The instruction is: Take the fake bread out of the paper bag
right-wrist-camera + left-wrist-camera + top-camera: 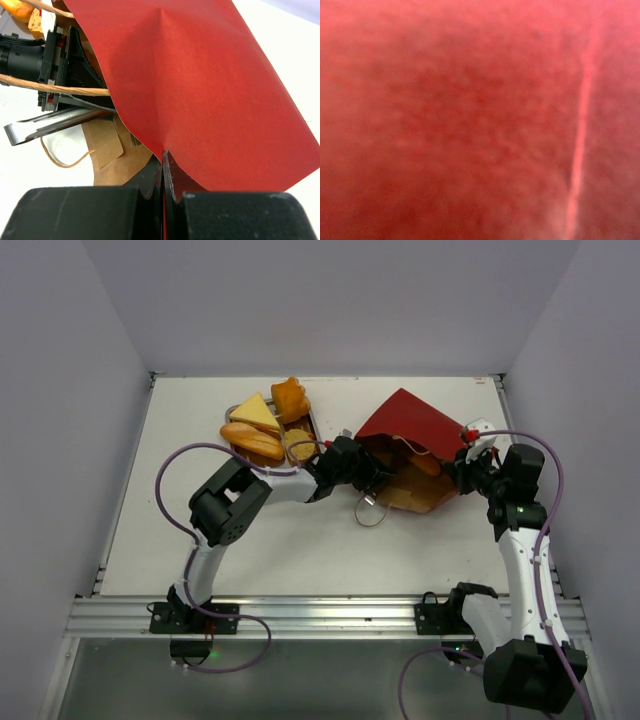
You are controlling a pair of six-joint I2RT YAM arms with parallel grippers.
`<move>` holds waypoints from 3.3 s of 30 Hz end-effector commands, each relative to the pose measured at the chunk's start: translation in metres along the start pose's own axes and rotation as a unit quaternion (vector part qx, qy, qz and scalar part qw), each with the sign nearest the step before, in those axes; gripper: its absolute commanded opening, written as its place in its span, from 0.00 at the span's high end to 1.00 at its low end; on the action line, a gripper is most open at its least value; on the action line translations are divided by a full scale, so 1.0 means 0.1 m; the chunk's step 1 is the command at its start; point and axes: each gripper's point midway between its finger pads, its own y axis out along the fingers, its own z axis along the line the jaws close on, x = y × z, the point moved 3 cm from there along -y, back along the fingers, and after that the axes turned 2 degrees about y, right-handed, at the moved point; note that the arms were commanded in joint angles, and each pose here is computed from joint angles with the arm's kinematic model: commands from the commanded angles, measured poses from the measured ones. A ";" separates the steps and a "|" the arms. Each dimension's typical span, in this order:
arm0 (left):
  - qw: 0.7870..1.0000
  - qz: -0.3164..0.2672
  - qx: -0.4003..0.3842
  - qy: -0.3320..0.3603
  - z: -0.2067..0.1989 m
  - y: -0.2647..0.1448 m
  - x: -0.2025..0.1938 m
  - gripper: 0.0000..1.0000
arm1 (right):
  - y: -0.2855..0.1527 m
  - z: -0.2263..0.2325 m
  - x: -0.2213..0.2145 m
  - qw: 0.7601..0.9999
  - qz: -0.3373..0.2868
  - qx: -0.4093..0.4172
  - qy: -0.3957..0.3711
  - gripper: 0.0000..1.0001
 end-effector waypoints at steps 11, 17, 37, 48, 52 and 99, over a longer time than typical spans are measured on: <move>0.995 0.012 -0.096 0.025 -0.50 -0.30 0.01 1.00 | -0.04 0.04 0.09 1.000 -0.022 0.009 -0.013 1.00; 0.994 0.017 -0.107 0.030 -0.50 -0.50 -0.06 1.00 | -0.04 0.04 0.10 1.000 -0.023 0.009 -0.012 1.00; 0.987 0.032 -0.150 0.044 -0.61 -1.02 -0.22 1.00 | -0.04 0.03 0.08 1.000 -0.021 0.005 -0.013 1.00; 0.984 0.039 -0.165 0.048 -0.55 -1.35 -0.33 1.00 | -0.04 0.03 0.07 1.000 -0.020 0.005 -0.013 1.00; 0.982 0.049 -0.175 0.057 -0.55 -1.50 -0.39 1.00 | -0.04 0.02 0.07 1.000 -0.020 0.004 -0.013 1.00; 0.990 -0.041 -0.093 0.093 0.44 -3.42 -0.51 1.00 | -0.07 0.05 0.11 0.999 -0.033 0.004 -0.018 1.00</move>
